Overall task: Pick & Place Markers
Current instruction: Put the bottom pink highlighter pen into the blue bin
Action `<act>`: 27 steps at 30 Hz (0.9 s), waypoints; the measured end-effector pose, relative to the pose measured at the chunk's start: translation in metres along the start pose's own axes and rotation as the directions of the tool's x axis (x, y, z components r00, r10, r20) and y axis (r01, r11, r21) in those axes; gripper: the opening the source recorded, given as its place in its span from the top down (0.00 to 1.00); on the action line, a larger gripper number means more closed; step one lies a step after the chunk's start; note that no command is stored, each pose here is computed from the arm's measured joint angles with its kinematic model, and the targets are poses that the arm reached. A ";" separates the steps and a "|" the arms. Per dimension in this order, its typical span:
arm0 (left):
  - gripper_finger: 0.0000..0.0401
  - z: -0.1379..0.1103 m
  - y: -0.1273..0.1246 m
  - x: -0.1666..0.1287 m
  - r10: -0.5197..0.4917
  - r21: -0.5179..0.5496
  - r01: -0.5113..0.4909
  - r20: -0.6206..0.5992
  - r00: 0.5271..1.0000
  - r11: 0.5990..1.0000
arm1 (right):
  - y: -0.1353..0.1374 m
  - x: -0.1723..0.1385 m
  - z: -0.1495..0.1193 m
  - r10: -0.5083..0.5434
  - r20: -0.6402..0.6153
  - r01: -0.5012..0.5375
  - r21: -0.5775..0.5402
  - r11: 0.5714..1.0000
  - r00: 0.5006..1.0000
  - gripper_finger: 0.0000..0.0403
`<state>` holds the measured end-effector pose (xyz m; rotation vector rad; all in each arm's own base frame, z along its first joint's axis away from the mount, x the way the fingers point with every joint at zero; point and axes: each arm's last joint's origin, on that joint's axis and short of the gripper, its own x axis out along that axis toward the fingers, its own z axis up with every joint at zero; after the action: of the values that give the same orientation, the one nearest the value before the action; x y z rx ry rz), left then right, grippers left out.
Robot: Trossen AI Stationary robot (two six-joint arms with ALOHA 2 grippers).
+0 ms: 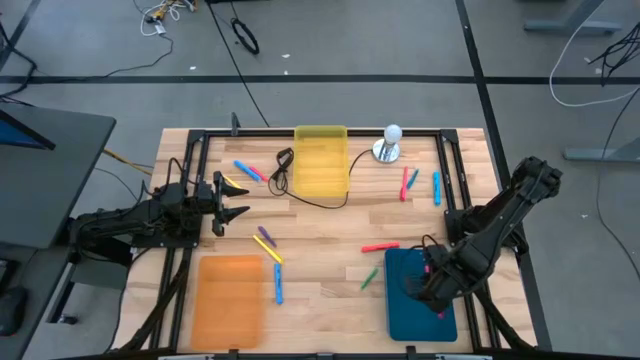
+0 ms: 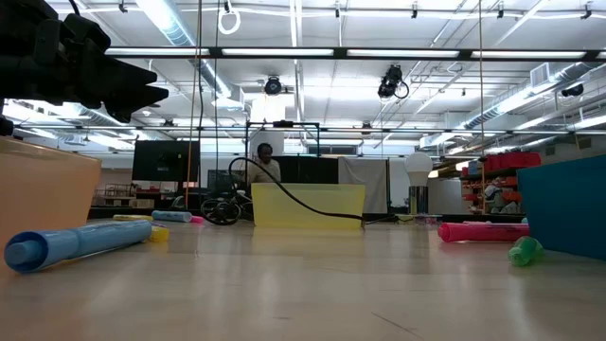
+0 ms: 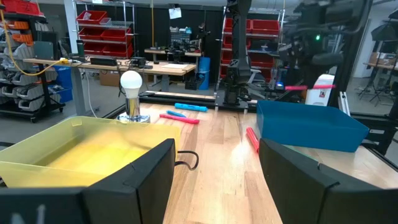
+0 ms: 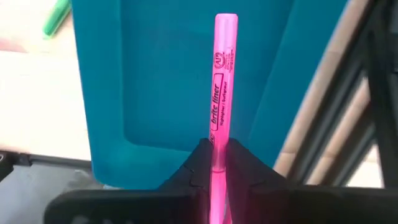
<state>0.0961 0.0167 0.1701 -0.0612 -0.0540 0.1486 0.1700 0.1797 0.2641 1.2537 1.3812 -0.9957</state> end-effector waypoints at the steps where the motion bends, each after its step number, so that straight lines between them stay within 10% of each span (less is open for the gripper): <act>1: 0.41 0.000 0.000 0.000 0.000 0.000 0.000 0.000 1.000 1.000 | 0.000 0.004 0.001 -0.001 0.000 0.001 0.000 1.000 1.000 0.95; 27: 0.41 0.000 0.000 0.000 0.000 0.000 0.000 0.000 1.000 1.000 | -0.018 0.110 0.031 -0.062 0.055 0.061 0.014 0.998 0.997 0.95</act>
<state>0.0961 0.0167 0.1702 -0.0611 -0.0541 0.1486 0.1584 0.1678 0.1499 1.1895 1.3798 -1.0751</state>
